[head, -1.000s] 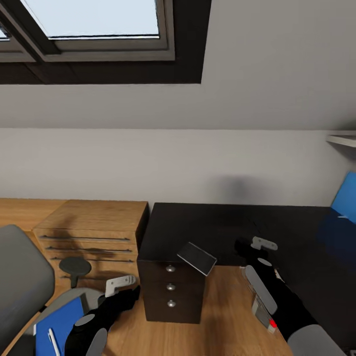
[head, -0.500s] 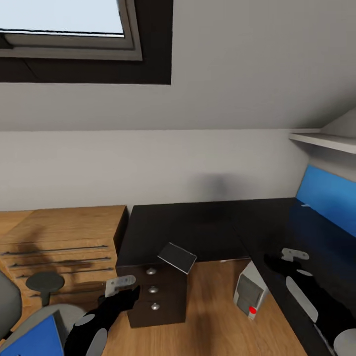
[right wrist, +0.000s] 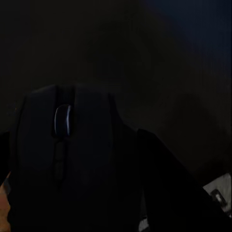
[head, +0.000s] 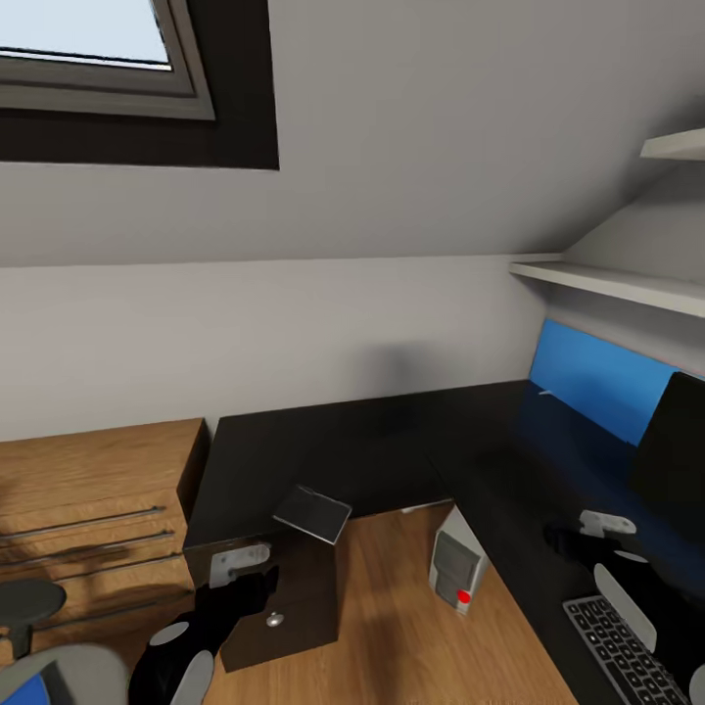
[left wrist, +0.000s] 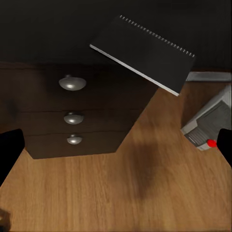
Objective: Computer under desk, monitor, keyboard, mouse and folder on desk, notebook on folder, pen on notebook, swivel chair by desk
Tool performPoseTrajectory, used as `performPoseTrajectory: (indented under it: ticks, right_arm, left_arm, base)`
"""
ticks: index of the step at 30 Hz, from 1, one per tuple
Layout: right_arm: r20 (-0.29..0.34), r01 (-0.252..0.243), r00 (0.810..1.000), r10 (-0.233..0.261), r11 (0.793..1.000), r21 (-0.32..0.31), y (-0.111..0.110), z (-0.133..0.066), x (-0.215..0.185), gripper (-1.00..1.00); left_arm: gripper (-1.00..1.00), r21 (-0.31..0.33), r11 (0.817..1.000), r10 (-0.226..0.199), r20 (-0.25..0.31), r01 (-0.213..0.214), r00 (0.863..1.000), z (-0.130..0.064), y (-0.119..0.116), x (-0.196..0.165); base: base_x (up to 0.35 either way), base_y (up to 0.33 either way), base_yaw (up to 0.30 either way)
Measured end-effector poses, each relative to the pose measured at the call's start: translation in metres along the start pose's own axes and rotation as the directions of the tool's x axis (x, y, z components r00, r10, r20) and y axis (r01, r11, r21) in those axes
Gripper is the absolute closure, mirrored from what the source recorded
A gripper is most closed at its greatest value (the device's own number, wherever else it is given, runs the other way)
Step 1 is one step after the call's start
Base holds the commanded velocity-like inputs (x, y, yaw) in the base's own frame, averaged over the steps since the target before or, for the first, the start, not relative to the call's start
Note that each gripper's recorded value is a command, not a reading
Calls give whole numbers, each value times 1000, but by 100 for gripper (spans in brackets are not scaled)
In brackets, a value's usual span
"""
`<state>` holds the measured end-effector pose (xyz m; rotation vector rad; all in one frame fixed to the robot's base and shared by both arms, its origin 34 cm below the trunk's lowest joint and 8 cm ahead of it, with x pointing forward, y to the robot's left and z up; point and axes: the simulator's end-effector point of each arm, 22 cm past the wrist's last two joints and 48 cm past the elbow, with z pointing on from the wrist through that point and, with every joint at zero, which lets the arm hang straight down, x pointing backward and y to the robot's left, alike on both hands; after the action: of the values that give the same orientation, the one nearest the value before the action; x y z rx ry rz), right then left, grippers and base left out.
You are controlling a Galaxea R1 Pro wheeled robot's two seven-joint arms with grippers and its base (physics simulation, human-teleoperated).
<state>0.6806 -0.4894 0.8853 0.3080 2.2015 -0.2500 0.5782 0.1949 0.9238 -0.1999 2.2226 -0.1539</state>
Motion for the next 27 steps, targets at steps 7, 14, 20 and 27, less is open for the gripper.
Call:
performPoseTrajectory:
  ticks: [7,14,20,27]
  right_arm:
    - [0,-1,1000,1,1000,3,0,0,2,100]
    - [1,2,1000,-2,1000,2,1,1,2,100]
    - [-29,43,999,-41,996,74,-19,3,18,100]
    - [-52,64,997,-57,987,149,-35,3,28,100]
  left_arm:
    - [-100,2,1000,0,0,0,1000,0,-1,0]
    - [-100,2,1000,0,-1,0,1000,0,-1,0]
    - [-100,1,1000,-1,0,1,1000,0,0,0]
    - [-100,1,1000,0,-1,0,1000,0,0,0]
  base:
    - [0,0,-89]
    - [0,0,-1]
    - [0,0,0]
    - [3,0,0]
